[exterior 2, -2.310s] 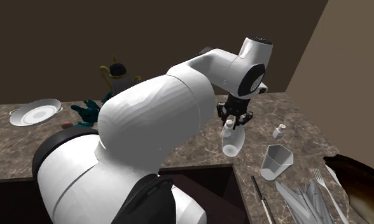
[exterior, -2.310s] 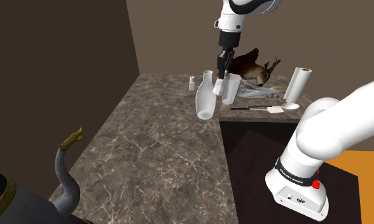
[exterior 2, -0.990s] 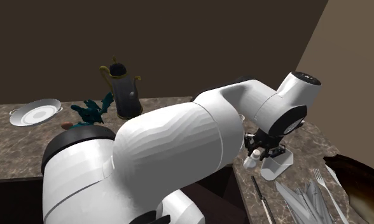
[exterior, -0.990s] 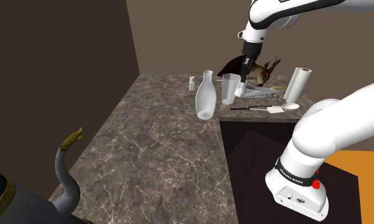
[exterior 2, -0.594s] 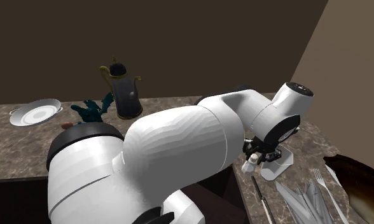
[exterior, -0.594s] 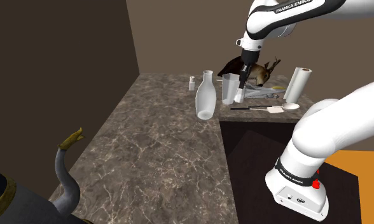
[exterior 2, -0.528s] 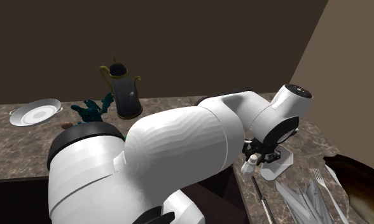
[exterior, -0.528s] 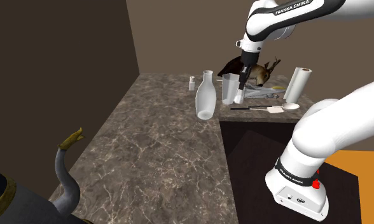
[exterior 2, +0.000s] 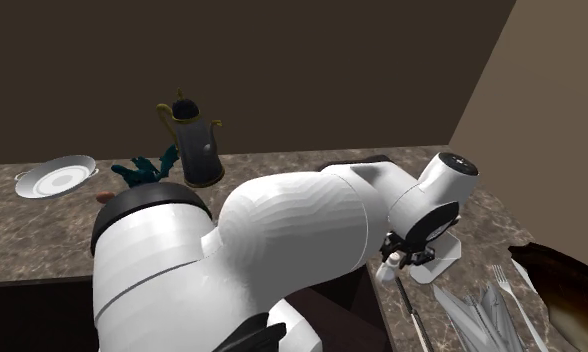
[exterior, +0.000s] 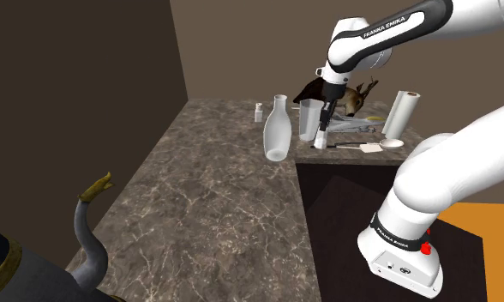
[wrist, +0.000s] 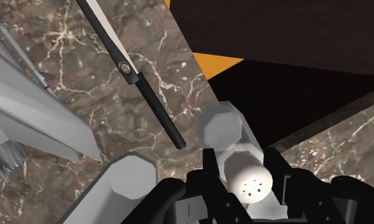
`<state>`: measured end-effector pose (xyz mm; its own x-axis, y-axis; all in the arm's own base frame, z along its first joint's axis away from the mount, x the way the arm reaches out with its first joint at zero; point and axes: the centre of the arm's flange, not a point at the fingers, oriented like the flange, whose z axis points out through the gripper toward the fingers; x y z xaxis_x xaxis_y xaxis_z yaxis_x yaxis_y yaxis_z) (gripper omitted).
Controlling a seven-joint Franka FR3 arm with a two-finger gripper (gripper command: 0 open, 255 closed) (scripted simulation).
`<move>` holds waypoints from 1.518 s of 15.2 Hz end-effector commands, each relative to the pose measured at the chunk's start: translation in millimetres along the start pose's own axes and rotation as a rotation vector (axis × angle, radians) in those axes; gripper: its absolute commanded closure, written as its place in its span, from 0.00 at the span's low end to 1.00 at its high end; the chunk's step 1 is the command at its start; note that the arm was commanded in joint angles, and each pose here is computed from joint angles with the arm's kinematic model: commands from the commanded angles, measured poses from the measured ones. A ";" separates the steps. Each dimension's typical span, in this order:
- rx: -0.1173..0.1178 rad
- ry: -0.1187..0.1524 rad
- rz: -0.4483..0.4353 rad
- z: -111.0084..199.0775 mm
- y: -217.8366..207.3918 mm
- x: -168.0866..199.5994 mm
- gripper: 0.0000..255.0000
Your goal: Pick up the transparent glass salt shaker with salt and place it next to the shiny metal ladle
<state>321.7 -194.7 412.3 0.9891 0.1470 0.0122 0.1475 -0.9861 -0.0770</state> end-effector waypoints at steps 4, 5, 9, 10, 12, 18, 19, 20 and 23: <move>0.000 0.001 0.000 25.7 2.7 -0.9 1.00; 0.000 0.001 0.000 31.0 3.1 -1.0 1.00; 0.000 0.001 0.000 37.6 3.6 -1.1 1.00; 0.000 0.001 0.000 37.6 3.6 -1.1 1.00; 0.000 0.001 0.000 37.6 3.6 -1.1 1.00; 0.000 0.001 0.000 37.7 3.6 -1.1 0.00; 0.000 0.001 0.000 37.7 3.6 -1.1 0.00; 0.000 0.001 0.000 37.7 3.6 -1.1 0.00; 0.000 0.001 0.000 -2.0 3.6 -1.1 0.00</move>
<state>321.0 -198.0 400.2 0.9890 0.1472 0.0141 0.1478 -0.9861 -0.0760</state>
